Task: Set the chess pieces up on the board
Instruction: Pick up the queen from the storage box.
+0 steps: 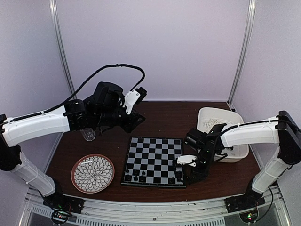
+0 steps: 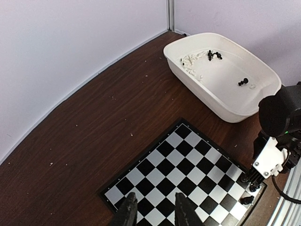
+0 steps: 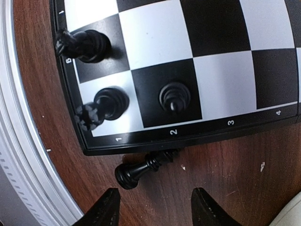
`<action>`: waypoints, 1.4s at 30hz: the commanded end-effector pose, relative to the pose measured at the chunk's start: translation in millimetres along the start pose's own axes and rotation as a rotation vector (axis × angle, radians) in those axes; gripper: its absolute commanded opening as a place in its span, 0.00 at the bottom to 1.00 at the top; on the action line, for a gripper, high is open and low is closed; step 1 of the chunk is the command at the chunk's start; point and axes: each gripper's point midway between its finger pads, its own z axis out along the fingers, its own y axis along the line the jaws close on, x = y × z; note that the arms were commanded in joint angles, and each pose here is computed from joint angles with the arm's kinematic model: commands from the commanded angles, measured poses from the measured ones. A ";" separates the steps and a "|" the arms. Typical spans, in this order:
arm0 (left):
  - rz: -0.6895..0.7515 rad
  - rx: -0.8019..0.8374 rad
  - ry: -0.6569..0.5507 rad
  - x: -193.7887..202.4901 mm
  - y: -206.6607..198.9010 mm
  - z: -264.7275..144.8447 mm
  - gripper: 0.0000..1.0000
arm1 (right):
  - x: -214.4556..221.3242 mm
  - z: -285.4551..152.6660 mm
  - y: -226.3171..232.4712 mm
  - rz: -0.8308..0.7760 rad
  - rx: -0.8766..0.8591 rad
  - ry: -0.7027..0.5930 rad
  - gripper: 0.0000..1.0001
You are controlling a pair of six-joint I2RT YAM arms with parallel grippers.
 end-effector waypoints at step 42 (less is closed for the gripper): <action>-0.020 0.036 -0.051 -4.4 -2.5 -7.8 0.31 | 6.1 -4.0 -43.5 0.133 0.118 0.048 0.16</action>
